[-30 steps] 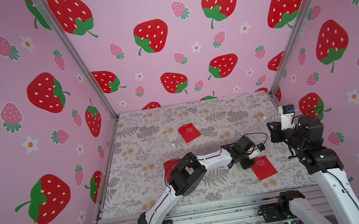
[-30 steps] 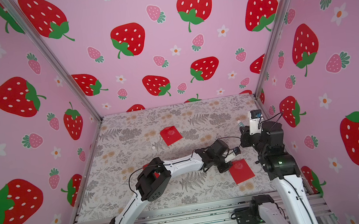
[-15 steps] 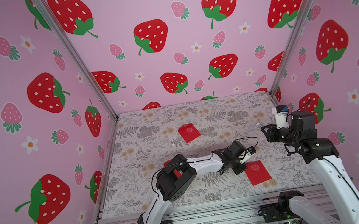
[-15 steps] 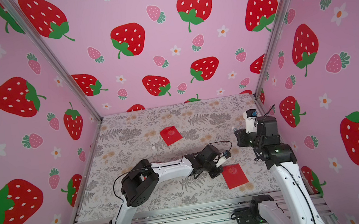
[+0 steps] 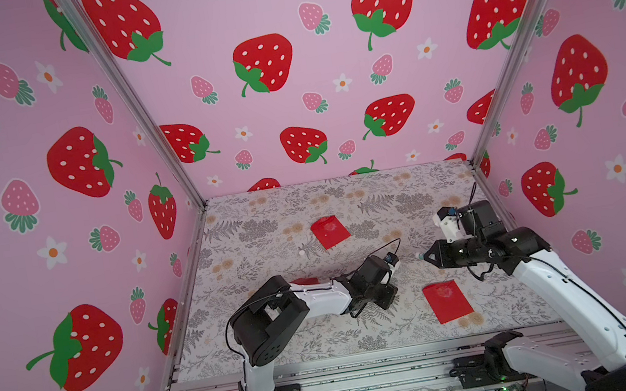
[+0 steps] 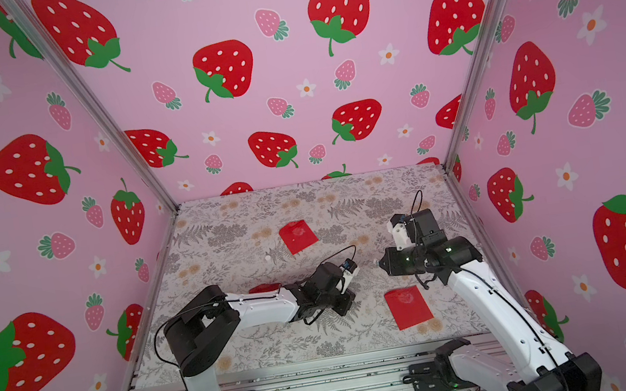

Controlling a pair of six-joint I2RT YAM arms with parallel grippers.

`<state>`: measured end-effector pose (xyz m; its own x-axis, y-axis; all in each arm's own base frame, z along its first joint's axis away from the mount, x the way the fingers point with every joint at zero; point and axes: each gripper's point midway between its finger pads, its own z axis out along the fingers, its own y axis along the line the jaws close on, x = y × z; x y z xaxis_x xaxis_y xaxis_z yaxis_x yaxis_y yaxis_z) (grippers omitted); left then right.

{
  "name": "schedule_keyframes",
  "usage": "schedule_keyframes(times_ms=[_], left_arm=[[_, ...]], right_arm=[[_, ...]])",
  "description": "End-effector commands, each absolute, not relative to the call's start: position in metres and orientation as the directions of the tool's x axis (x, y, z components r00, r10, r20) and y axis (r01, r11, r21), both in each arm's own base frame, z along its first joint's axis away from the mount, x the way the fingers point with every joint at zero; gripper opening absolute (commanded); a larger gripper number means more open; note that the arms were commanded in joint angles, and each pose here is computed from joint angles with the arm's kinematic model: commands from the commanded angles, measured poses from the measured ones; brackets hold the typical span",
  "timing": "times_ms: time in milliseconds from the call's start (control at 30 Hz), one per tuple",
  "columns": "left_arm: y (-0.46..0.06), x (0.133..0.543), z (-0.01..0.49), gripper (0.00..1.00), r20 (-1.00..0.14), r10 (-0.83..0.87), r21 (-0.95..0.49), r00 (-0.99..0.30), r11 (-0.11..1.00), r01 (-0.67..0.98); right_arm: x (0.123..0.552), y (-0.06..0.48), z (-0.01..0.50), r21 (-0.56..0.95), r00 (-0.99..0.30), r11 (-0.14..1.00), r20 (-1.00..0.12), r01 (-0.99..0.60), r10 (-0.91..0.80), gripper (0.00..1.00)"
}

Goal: Seal the envelope with a glue stick
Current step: Move the envelope to the center of the board.

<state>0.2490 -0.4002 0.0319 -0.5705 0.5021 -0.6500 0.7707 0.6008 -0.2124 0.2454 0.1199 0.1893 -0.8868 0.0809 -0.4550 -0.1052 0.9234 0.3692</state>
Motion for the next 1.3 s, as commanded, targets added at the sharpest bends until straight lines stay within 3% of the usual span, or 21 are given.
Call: schedule_keyframes(times_ms=[0, 100, 300, 567, 933, 1267], left_arm=[[-0.431, 0.234, 0.056, 0.16, -0.729, 0.5, -0.222, -0.467, 0.474, 0.852], [-0.448, 0.23, 0.054, 0.22, -0.751, 0.538, -0.192, -0.382, 0.376, 0.906], [-0.479, 0.227, 0.052, 0.34, -0.782, 0.58, -0.139, -0.228, 0.194, 0.971], [-0.512, 0.242, 0.044, 0.39, -0.765, 0.624, -0.106, -0.161, 0.125, 0.987], [-0.519, 0.242, 0.026, 0.28, -0.737, 0.66, -0.114, -0.147, 0.093, 0.989], [-0.515, 0.245, 0.026, 0.07, -0.731, 0.668, -0.083, -0.14, 0.116, 0.99]], right_arm=[[0.245, 0.097, 0.191, 0.283, -0.879, 0.959, -0.458, -0.002, 0.134, 0.0], [0.251, 0.08, 0.188, 0.25, -0.863, 0.967, -0.475, 0.059, 0.175, 0.0], [0.261, 0.044, 0.186, 0.323, -0.826, 0.93, -0.467, 0.174, 0.316, 0.0], [0.262, 0.018, 0.186, 0.359, -0.794, 0.904, -0.467, 0.233, 0.39, 0.0], [0.263, 0.015, 0.188, 0.376, -0.775, 0.897, -0.485, 0.233, 0.405, 0.0], [0.266, 0.015, 0.187, 0.38, -0.773, 0.897, -0.49, 0.226, 0.403, 0.0]])
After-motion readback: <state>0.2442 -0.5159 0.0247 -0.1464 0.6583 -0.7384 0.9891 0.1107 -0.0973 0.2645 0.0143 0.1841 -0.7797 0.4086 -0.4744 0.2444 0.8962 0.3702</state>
